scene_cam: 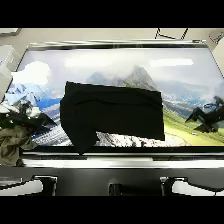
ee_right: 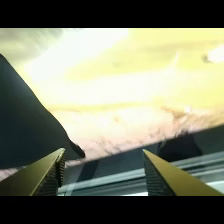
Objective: Fold the clothes and pants, and hang the long-sleeved shirts on hangers.
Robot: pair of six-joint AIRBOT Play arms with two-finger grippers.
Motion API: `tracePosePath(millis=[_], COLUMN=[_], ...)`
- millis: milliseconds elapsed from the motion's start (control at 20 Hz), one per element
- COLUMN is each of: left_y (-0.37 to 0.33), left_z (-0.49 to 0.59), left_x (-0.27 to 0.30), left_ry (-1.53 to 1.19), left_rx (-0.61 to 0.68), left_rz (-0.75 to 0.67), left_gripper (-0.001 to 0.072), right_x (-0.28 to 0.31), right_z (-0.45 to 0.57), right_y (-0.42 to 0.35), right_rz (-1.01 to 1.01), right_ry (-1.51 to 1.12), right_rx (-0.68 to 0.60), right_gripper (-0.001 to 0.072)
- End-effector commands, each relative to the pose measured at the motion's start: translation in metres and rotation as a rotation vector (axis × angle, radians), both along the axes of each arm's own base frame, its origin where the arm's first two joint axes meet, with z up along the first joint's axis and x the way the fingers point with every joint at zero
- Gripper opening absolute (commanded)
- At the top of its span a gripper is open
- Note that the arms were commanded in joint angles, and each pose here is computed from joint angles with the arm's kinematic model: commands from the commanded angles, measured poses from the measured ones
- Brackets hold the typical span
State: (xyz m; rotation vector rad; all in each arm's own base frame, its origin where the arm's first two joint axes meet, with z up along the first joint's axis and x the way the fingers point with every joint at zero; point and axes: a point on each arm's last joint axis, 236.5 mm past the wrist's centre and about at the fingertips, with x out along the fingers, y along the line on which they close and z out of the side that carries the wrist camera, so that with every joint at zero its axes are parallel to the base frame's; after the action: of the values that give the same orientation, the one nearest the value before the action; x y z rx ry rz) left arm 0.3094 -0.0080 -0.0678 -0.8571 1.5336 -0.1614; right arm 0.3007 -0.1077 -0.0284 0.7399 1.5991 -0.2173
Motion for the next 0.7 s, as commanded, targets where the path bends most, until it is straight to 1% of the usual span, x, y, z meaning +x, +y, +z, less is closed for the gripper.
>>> tracePosePath(millis=[0, 150, 300, 400, 450, 500, 550, 650], left_y=[-0.024, -0.027, -0.031, -0.037, -0.039, -0.042, -0.044, -0.047], left_z=[-0.023, -0.038, -0.050, -0.052, -0.052, -0.051, -0.049, -0.042], left_x=[0.000, 0.015, 0.028, 0.040, 0.046, 0.050, 0.052, 0.051], left_ry=[-0.072, -0.099, -0.136, -0.167, -0.185, -0.195, -0.198, -0.201], left_rx=[-0.110, -0.058, 0.007, 0.028, 0.035, 0.034, 0.027, 0.007], left_rz=[0.125, 0.144, 0.143, 0.162, 0.172, 0.181, 0.186, 0.169], left_gripper=[0.0481, 0.0481, 0.0481, 0.0476, 0.0373, 0.0207, 0.0016, 0.0019], right_x=[-0.027, -0.024, -0.024, -0.027, -0.030, -0.034, -0.034, -0.031], right_z=[-0.020, -0.019, -0.019, -0.023, -0.028, -0.035, -0.043, -0.058], right_y=[0.027, 0.034, 0.035, 0.037, 0.041, 0.048, 0.057, 0.072], right_rz=[0.005, -0.006, 0.005, 0.006, 0.028, 0.067, 0.102, 0.128], right_ry=[0.018, 0.006, -0.001, 0.006, 0.016, 0.023, 0.021, 0.008], right_rx=[0.091, 0.121, 0.125, 0.130, 0.128, 0.124, 0.120, 0.096], right_gripper=[0.0564, 0.0564, 0.0563, 0.0563, 0.0563, 0.0568, 0.0580, 0.0601])
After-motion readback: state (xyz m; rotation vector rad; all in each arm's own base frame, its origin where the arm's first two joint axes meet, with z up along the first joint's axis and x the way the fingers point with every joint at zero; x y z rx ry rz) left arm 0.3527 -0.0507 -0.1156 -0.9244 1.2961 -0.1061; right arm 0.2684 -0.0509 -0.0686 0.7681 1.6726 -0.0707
